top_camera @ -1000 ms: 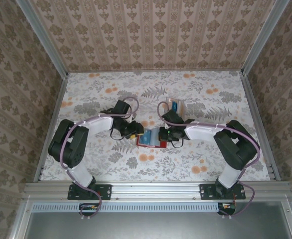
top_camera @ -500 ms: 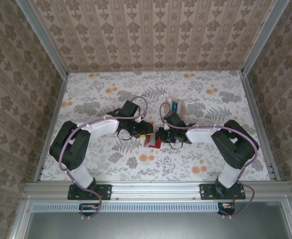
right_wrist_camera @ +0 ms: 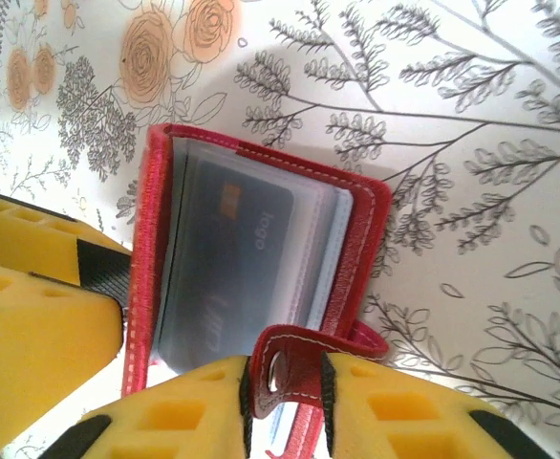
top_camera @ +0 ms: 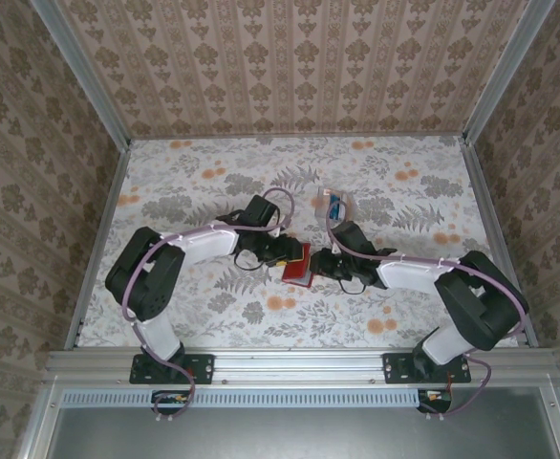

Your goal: Put the credit cards into the card holder

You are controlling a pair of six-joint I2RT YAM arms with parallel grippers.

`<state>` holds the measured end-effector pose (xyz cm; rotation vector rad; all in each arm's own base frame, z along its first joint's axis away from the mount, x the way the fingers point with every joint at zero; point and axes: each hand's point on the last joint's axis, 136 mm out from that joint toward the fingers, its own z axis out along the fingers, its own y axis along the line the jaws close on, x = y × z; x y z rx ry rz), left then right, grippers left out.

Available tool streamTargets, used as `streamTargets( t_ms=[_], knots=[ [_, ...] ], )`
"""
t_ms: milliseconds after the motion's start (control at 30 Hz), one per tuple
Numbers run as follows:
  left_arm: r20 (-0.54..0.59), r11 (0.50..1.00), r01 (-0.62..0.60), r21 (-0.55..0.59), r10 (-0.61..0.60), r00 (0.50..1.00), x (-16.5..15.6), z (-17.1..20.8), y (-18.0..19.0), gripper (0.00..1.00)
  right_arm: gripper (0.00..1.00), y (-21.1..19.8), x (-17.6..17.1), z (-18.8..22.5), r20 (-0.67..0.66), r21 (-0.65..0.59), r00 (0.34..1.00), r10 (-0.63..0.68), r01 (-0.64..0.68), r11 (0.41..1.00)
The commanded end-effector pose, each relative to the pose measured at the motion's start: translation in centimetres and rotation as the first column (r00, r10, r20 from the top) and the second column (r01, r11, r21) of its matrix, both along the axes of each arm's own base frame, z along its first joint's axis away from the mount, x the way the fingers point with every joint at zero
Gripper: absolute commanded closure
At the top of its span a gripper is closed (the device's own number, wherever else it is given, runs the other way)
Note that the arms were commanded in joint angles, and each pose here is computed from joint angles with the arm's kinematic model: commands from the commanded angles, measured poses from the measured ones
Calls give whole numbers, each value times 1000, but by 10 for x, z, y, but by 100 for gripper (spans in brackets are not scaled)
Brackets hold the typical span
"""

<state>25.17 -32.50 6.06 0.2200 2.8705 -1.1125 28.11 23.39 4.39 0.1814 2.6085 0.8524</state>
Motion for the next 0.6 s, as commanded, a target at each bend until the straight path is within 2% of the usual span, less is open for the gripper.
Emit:
streamTargets(
  t_ms=[0, 200, 267, 367, 567],
  knots=[
    [17, 999, 18, 35, -19, 1000, 1, -6, 0, 57, 71, -14, -2, 0, 3, -51, 1000, -21, 21, 999],
    [3, 998, 20, 60, -20, 1000, -1, -15, 2, 59, 80, -15, -1, 2, 1, -41, 1000, -27, 27, 999],
    [-8, 998, 20, 66, -19, 1000, -3, -18, 3, 62, 78, -14, -2, 4, 1, -36, 1000, -20, 20, 999],
    [-9, 997, 26, 75, -25, 1000, -3, -21, 3, 70, 71, -15, -2, 8, 15, -27, 999, -31, 32, 999],
    [-15, 995, 35, 91, -34, 999, -6, -24, 2, 72, 70, -17, 1, 17, 31, 0, 999, -44, 44, 999]
  ],
)
